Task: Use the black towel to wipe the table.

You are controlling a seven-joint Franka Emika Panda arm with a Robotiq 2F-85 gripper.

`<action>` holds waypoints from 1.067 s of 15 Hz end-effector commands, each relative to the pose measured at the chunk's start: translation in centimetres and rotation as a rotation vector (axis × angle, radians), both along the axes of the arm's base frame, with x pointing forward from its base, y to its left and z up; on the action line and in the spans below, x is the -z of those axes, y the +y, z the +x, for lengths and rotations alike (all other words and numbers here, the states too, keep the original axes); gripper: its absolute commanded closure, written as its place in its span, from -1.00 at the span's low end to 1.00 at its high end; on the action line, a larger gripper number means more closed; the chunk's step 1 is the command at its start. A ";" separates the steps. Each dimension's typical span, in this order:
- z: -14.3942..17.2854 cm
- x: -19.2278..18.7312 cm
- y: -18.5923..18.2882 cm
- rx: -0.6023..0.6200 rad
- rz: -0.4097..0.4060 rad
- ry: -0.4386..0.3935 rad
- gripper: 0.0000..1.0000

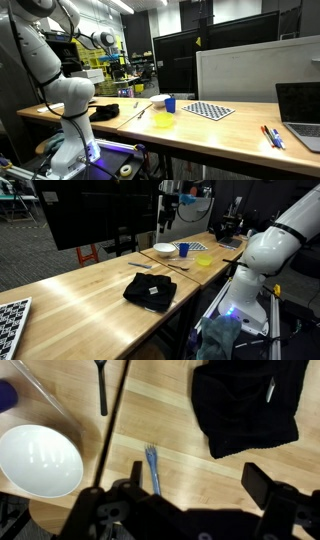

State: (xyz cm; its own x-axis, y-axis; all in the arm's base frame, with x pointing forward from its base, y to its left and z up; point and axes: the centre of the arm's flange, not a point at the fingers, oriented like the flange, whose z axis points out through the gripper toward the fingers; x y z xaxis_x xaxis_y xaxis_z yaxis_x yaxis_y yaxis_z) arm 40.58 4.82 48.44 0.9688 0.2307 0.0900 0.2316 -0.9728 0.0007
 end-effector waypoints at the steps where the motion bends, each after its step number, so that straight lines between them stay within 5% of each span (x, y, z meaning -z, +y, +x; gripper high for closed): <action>1: 2.1 0.8 4.4 -0.039 0.031 0.018 -1.00; 8: 5.0 3.2 10.1 -0.086 0.069 0.048 -1.00; 16: 7.7 6.5 11.8 -0.079 0.088 0.144 -1.00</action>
State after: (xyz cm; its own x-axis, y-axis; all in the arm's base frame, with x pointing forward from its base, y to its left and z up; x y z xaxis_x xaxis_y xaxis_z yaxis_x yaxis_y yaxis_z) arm 47.07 15.66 42.48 0.9483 0.3172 0.0125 0.3170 -0.9438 -0.0933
